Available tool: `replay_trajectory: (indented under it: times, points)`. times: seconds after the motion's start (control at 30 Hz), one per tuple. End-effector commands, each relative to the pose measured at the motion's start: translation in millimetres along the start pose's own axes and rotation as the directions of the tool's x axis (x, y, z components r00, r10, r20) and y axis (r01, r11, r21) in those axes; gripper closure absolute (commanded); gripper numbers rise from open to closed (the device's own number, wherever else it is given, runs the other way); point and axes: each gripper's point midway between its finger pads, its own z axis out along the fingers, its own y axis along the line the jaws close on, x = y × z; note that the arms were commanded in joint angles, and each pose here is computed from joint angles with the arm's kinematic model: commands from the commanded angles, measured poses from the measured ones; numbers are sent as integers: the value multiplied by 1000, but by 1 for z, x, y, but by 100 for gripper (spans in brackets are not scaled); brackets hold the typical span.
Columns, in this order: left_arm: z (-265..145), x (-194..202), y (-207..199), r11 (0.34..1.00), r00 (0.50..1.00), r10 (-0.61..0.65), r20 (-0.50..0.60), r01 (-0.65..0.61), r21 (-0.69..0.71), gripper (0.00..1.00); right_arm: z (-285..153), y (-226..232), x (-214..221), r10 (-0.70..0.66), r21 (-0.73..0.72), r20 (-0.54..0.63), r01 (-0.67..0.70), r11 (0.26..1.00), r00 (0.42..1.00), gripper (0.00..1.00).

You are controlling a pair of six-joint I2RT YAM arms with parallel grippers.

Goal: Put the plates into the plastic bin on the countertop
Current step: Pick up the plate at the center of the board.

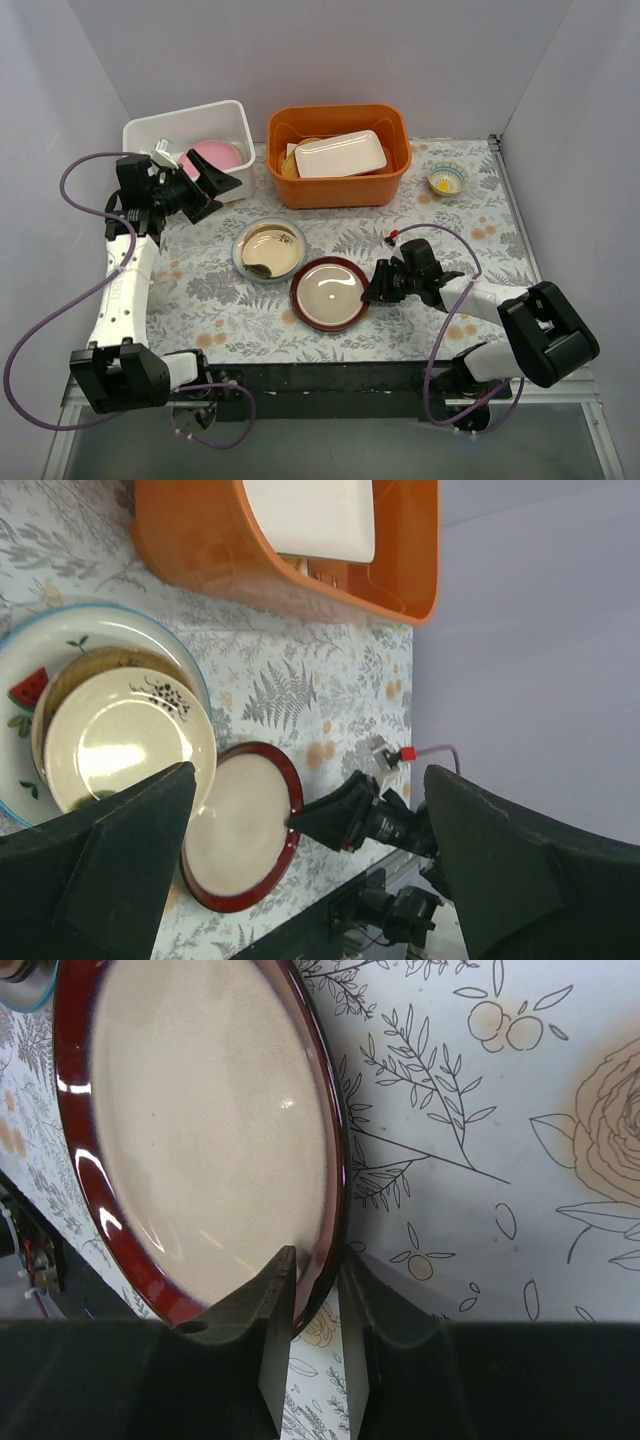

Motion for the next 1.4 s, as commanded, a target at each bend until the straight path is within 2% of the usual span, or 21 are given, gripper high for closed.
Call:
replay_trajectory:
  times: [0.0, 0.23, 0.5, 0.93, 1.37]
  points:
    - [-13, 27, -15, 997, 999, 20, -27, -18, 73, 2, 8, -9, 8, 19, 13, -15, -18, 1000, 1000, 70]
    - [-7, 76, -18, 997, 990, 37, -139, -26, 76, 2, 10, -14, 12, 29, 26, -23, -29, 999, 999, 82]
    - [12, 131, -6, 999, 970, 34, -242, -33, 7, 2, 7, -17, 8, 12, 64, -22, -10, 998, 1000, 95]
    - [17, 197, 25, 997, 949, -8, -315, -16, -73, 2, -10, -10, -13, -31, 76, 11, 30, 997, 999, 99]
    - [22, 264, 60, 986, 917, -77, -391, 13, -164, 5, -42, 6, -46, -27, 1, 112, 27, 1000, 993, 99]
